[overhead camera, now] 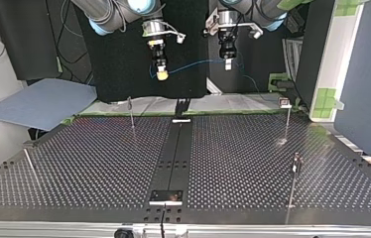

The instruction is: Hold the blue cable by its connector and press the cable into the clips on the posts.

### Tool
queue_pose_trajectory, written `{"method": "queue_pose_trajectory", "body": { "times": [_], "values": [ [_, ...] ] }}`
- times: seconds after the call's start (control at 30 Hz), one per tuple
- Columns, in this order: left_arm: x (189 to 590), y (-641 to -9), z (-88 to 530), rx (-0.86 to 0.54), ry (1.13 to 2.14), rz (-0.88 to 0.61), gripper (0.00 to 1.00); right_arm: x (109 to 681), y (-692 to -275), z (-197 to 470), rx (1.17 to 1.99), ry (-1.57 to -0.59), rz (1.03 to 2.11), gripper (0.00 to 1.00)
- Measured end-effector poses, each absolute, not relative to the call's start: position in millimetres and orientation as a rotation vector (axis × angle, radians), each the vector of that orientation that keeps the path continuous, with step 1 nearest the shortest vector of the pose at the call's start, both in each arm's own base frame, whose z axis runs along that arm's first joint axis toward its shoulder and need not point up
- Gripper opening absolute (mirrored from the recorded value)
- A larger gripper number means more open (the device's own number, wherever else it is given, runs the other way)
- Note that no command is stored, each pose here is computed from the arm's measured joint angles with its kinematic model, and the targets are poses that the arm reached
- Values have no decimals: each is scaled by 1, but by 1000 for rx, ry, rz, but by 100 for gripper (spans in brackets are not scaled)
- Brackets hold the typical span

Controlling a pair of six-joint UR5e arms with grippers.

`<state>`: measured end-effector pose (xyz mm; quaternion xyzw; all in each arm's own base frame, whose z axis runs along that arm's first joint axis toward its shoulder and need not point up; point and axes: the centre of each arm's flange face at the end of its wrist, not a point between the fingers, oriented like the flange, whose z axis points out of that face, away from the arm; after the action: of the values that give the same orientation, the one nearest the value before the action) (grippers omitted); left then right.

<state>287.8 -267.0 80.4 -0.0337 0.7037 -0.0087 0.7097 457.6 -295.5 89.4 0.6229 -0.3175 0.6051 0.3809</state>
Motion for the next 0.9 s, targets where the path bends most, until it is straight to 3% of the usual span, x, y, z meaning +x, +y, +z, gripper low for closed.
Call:
{"method": "queue_pose_trajectory", "body": {
  "times": [0.9],
  "values": [
    [286, -264, 75, -66, 1580, -3, 0, 458, -296, 89, 1589, -810, 1545, 0]
  ]
}}
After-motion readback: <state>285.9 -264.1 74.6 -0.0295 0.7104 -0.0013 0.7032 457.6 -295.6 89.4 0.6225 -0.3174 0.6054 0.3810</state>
